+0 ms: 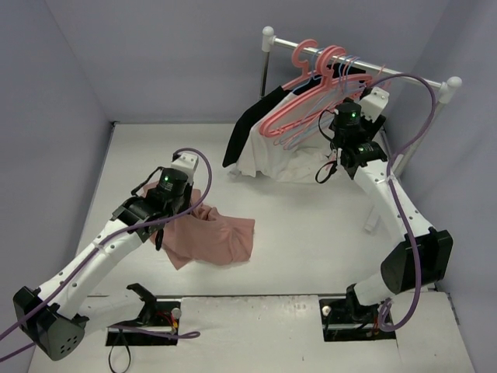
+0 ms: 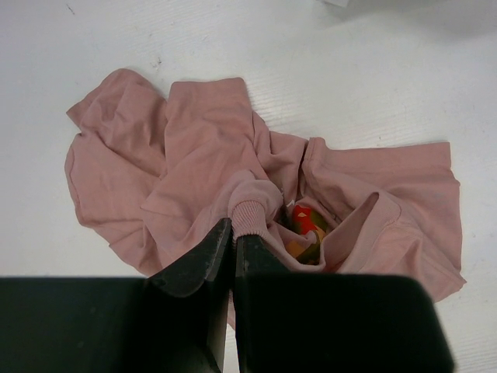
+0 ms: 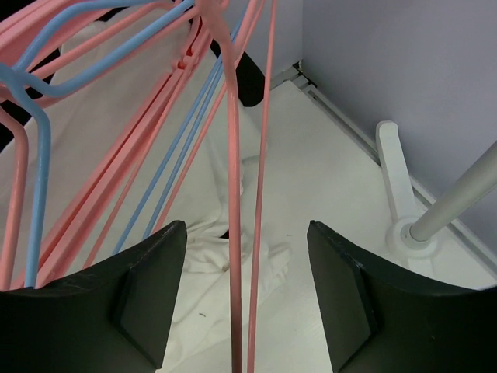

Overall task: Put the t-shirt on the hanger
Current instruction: Pick up the hanger from the clothesline, then place the T-shirt on the hanger.

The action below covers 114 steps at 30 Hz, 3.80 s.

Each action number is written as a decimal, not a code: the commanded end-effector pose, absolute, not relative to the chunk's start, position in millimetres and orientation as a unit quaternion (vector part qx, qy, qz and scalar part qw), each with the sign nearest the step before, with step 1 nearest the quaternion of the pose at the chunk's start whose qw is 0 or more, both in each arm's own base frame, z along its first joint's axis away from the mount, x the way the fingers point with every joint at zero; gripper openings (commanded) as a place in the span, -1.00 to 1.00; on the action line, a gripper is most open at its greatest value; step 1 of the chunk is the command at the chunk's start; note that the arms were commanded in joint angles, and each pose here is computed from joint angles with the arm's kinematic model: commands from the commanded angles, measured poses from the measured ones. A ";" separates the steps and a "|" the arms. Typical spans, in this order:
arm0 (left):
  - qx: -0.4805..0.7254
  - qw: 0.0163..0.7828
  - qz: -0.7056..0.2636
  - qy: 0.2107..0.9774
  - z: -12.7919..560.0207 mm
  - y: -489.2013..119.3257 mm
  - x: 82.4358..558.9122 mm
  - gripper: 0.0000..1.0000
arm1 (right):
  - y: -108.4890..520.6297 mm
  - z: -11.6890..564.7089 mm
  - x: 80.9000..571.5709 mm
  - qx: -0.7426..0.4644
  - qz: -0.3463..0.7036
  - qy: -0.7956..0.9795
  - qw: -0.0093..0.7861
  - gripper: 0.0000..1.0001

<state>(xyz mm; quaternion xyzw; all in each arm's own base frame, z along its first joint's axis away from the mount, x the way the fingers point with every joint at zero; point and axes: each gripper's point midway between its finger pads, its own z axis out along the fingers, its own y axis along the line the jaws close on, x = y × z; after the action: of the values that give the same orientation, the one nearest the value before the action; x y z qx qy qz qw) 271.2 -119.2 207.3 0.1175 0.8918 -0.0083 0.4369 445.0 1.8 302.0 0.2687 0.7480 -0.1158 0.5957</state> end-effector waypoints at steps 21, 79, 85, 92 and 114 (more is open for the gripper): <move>0.121 0.453 -0.018 0.883 220.4 -126.7 278.7 -1.00 | -14.0 374.7 396.6 0.247 -0.102 0.702 0.660 -1.00; -0.017 0.426 0.024 0.904 229.5 -85.9 249.3 -1.00 | 257.6 302.0 140.6 -0.427 0.465 0.650 0.424 -1.00; -0.020 0.430 0.020 0.902 235.2 -88.0 252.5 -1.00 | 271.9 313.6 146.7 -0.440 0.464 0.636 0.432 -1.00; -0.012 0.420 0.003 0.907 232.6 -96.5 252.2 -1.00 | 284.9 307.2 152.5 -0.444 0.467 0.627 0.438 -1.00; 0.025 0.491 -0.086 0.867 329.2 -114.5 248.8 -1.00 | 318.0 348.6 188.5 -0.441 0.445 0.511 0.588 -1.00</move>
<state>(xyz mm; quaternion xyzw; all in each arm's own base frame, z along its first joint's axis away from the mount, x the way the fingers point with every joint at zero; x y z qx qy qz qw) 239.3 -109.6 275.8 0.0166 0.8985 -0.0622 0.4343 177.0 310.8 281.6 -0.4484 0.6157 0.4476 0.4685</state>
